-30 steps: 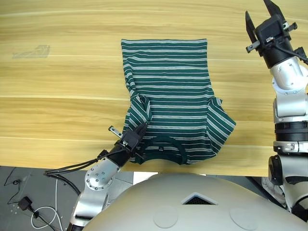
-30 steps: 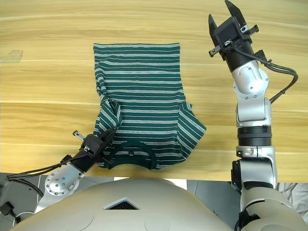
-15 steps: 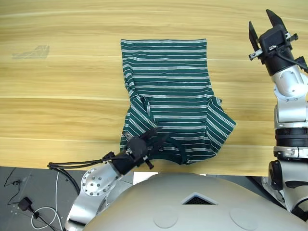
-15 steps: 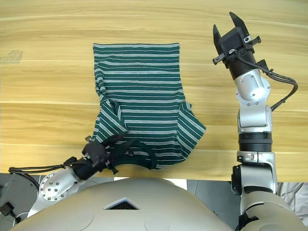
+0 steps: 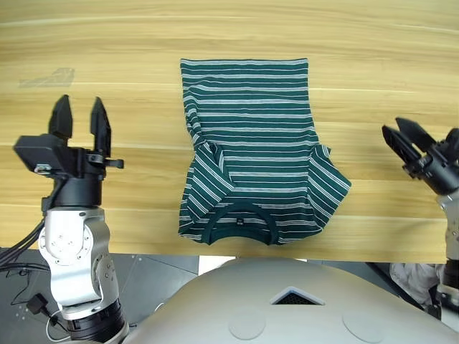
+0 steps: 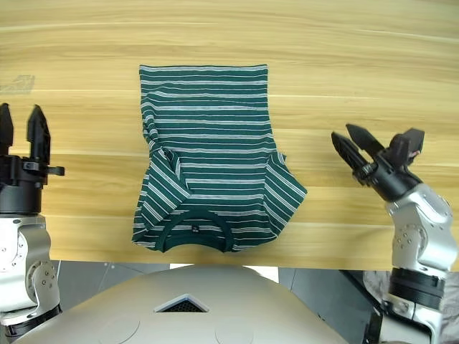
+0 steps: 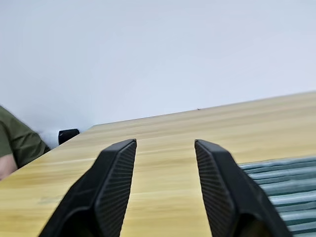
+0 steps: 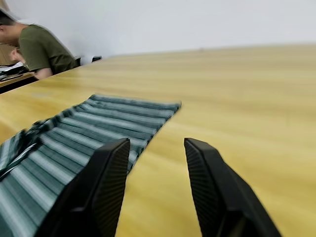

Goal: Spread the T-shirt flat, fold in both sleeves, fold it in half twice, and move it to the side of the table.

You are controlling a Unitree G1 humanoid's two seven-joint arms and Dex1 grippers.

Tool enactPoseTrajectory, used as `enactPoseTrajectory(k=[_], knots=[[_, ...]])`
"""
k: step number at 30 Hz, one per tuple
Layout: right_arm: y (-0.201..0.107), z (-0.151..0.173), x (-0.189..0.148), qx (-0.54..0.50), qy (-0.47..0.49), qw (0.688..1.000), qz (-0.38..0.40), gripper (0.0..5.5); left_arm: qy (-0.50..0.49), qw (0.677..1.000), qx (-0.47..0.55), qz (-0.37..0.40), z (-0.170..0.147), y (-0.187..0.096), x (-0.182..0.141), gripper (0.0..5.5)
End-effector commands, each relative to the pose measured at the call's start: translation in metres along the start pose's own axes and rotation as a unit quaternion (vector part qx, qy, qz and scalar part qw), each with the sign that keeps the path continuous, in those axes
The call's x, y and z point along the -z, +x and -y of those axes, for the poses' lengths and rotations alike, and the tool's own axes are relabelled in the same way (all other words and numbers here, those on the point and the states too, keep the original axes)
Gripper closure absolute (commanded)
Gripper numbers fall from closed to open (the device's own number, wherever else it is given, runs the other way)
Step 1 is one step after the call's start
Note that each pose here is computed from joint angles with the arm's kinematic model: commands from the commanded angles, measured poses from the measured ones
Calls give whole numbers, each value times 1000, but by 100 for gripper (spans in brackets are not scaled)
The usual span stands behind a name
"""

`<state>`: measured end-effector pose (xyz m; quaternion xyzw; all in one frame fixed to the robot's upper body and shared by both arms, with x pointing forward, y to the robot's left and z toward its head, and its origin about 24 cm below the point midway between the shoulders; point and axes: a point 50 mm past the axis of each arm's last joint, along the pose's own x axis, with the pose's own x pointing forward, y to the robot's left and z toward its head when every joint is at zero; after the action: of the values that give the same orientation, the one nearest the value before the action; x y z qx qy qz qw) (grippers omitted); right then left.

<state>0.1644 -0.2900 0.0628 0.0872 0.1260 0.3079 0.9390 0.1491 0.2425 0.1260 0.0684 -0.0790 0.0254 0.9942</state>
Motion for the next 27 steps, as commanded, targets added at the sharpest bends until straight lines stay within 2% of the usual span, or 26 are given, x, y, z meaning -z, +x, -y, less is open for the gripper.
enactPoseTrajectory(k=[1, 6, 14, 21, 27], knots=[[-13, 0, 20, -27, 36, 996, -71, 347, 1, 1000, -10, -5, 3, -1, -1, 334], [0, -2, 40, -58, 66, 992, -96, 347, 1, 1000, -4, -13, 8, 2, 2, 334], [1, -4, 61, -86, 30, 980, -177, 347, 2, 1000, 11, -20, 16, 2, 6, 334], [0, -4, 62, -90, 24, 979, -181, 347, -3, 1000, 15, -26, 19, 0, 8, 334], [-1, -3, 63, -96, 17, 977, -189, 453, -1, 999, 16, -31, 21, -1, 12, 329]])
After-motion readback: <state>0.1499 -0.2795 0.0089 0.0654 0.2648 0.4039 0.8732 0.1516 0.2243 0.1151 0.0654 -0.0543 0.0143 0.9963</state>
